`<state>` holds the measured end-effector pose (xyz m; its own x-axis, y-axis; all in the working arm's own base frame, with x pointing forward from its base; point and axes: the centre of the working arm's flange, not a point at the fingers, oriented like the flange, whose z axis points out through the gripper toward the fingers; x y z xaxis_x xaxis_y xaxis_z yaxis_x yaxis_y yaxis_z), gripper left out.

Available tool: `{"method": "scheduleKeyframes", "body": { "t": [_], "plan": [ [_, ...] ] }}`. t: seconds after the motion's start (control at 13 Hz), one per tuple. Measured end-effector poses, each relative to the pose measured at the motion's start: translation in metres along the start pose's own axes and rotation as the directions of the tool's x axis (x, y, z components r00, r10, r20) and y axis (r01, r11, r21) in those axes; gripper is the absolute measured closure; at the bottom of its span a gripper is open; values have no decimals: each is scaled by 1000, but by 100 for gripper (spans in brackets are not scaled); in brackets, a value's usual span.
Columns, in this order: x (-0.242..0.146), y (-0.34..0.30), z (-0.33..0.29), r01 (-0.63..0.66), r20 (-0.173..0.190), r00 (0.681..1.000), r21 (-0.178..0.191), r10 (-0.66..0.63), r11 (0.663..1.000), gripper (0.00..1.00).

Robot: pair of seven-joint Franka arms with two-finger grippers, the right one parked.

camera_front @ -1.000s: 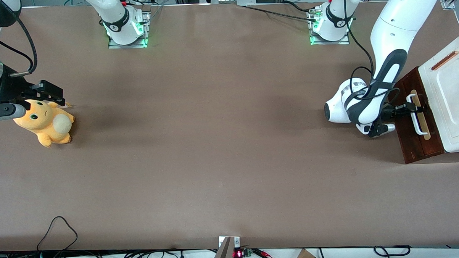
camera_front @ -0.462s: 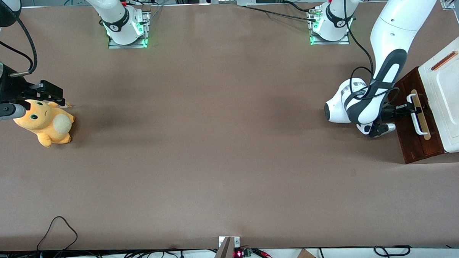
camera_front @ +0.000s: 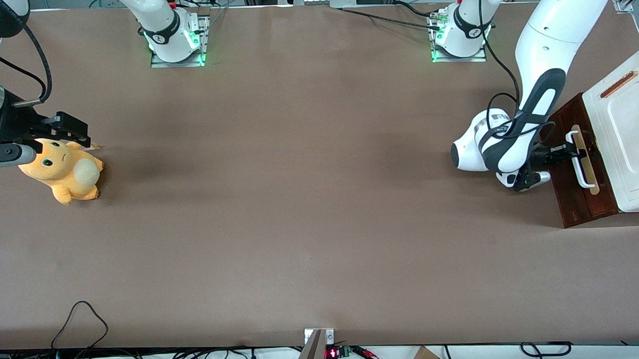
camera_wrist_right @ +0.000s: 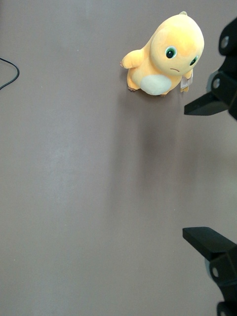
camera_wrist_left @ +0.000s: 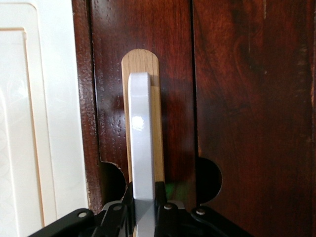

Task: Open lower drawer with left arm only
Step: 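Close the left gripper around the white bar handle, then pull the handle away from the cabinet with the left gripper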

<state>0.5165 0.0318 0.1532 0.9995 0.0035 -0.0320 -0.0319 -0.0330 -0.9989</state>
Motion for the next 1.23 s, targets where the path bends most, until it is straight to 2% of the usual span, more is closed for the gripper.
{"method": "scheduleKeyframes", "body": {
  "t": [0.54, 0.77, 0.85, 1.08, 1.23],
  "plan": [
    [-12, -5, -94, -2, -99, 995, -26, 0, 1000, 82],
    [-13, -4, -100, -5, -108, 994, -26, 2, 1000, 81],
    [-13, -4, -101, -11, -113, 994, -30, 8, 999, 78],
    [-7, -7, -102, -4, -117, 993, -35, 0, 999, 46],
    [7, -20, -105, -11, -86, 996, -58, 6, 998, 26]
  ]
}}
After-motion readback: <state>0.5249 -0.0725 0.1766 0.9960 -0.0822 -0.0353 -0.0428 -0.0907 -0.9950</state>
